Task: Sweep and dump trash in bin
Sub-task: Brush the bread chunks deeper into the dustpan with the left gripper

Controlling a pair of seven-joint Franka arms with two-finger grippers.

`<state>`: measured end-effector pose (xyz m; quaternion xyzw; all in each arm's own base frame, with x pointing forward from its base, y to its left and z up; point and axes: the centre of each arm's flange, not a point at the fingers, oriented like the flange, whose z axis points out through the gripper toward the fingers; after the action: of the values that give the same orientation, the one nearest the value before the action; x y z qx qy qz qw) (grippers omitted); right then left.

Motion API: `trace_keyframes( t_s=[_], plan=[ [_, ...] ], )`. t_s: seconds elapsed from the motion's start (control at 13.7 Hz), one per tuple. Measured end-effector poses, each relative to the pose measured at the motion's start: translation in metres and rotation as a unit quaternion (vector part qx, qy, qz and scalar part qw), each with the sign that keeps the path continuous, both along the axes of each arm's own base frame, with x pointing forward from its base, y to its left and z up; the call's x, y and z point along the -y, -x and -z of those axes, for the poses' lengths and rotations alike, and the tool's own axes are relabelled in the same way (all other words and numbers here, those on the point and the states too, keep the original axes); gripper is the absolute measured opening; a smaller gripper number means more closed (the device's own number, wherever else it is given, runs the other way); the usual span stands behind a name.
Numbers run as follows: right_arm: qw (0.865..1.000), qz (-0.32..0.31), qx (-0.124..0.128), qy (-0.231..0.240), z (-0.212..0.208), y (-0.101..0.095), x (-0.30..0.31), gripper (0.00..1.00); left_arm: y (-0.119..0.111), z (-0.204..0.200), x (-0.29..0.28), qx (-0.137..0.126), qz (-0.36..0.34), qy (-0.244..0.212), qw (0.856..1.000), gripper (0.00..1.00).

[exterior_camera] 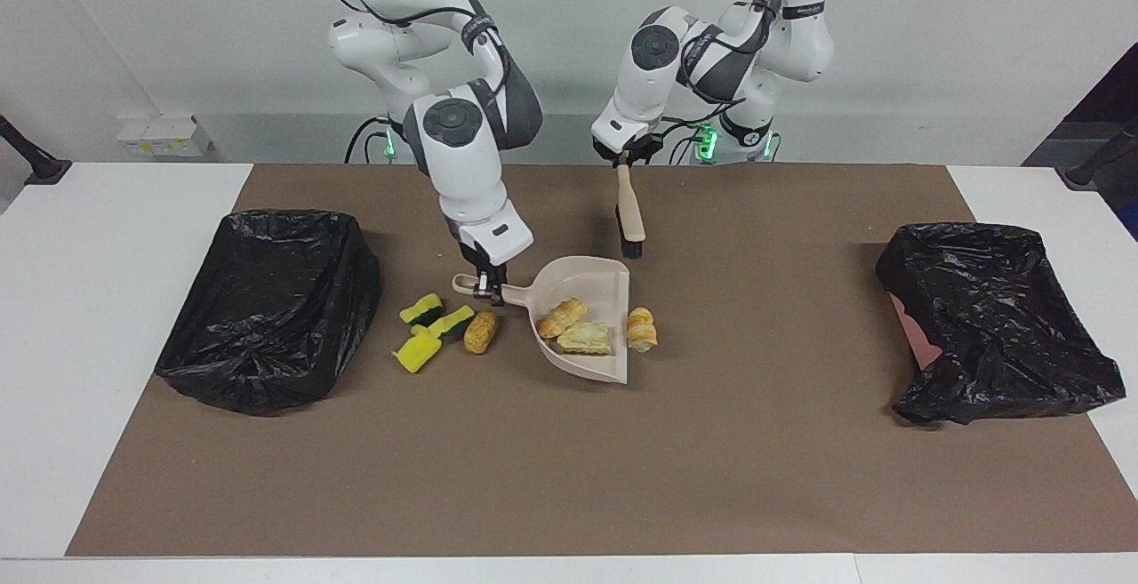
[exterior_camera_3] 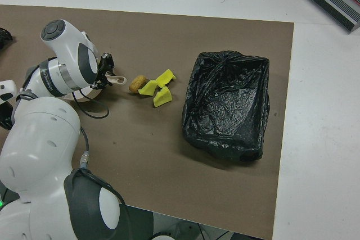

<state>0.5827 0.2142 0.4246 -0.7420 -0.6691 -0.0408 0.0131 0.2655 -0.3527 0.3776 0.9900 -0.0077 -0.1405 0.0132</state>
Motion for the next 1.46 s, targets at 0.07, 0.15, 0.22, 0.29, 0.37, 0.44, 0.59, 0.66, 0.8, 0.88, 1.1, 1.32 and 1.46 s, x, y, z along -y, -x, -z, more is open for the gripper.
trace_keyframes(
  t_s=[0.07, 0.15, 0.22, 0.29, 0.37, 0.44, 0.59, 0.66, 0.8, 0.88, 1.1, 1.32, 1.46],
  plan=[
    [1.0, -0.005, -0.003, 0.0, -0.012, -0.004, 0.015, 0.33, 0.003, 0.001, 0.002, -0.001, -0.004, -0.003, 1.0, 0.27],
    [1.0, -0.01, -0.005, 0.0, -0.023, -0.006, 0.032, 0.33, 0.007, 0.004, 0.003, -0.003, -0.004, -0.007, 1.0, 0.27],
    [1.0, -0.012, -0.005, 0.0, -0.031, -0.008, 0.046, 0.33, 0.011, 0.009, 0.004, -0.006, -0.002, -0.012, 1.0, 0.27],
    [1.0, -0.014, -0.007, 0.001, -0.036, -0.009, 0.058, 0.33, 0.013, 0.014, 0.004, -0.009, -0.001, -0.015, 1.0, 0.27],
    [1.0, -0.017, -0.007, 0.0, -0.039, -0.01, 0.067, 0.33, 0.011, 0.018, 0.004, -0.009, -0.003, -0.016, 1.0, 0.27],
    [1.0, -0.018, -0.008, -0.002, -0.04, -0.01, 0.072, 0.33, 0.005, 0.021, 0.001, -0.009, -0.01, -0.016, 1.0, 0.27],
    [1.0, -0.02, -0.009, -0.003, -0.04, -0.009, 0.07, 0.33, -0.03, 0.029, -0.02, -0.016, -0.038, -0.014, 0.999, 0.27],
    [1.0, -0.022, -0.008, -0.003, -0.038, -0.009, 0.067, 0.33, -0.056, 0.029, -0.035, -0.018, -0.048, -0.007, 0.999, 0.27],
    [1.0, -0.026, -0.002, -0.005, -0.03, -0.009, 0.061, 0.33, -0.108, 0.025, -0.059, -0.018, -0.064, 0.007, 0.998, 0.27],
    [1.0, -0.028, 0.001, -0.005, -0.021, -0.011, 0.057, 0.33, -0.132, 0.022, -0.069, -0.019, -0.062, 0.015, 0.998, 0.27],
    [0.999, -0.043, 0.013, -0.004, 0.0, -0.017, 0.035, 0.33, -0.178, 0.018, -0.084, -0.009, -0.046, 0.026, 0.999, 0.27],
    [0.997, -0.061, 0.02, 0.033, 0.004, -0.011, 0.013, 0.33, -0.207, 0.017, -0.104, -0.009, -0.008, 0.022, 1.0, 0.27],
    [0.996, -0.069, 0.022, 0.057, 0.011, -0.007, -0.001, 0.33, -0.225, 0.014, -0.122, -0.019, 0.019, 0.027, 0.999, 0.27]
  ],
)
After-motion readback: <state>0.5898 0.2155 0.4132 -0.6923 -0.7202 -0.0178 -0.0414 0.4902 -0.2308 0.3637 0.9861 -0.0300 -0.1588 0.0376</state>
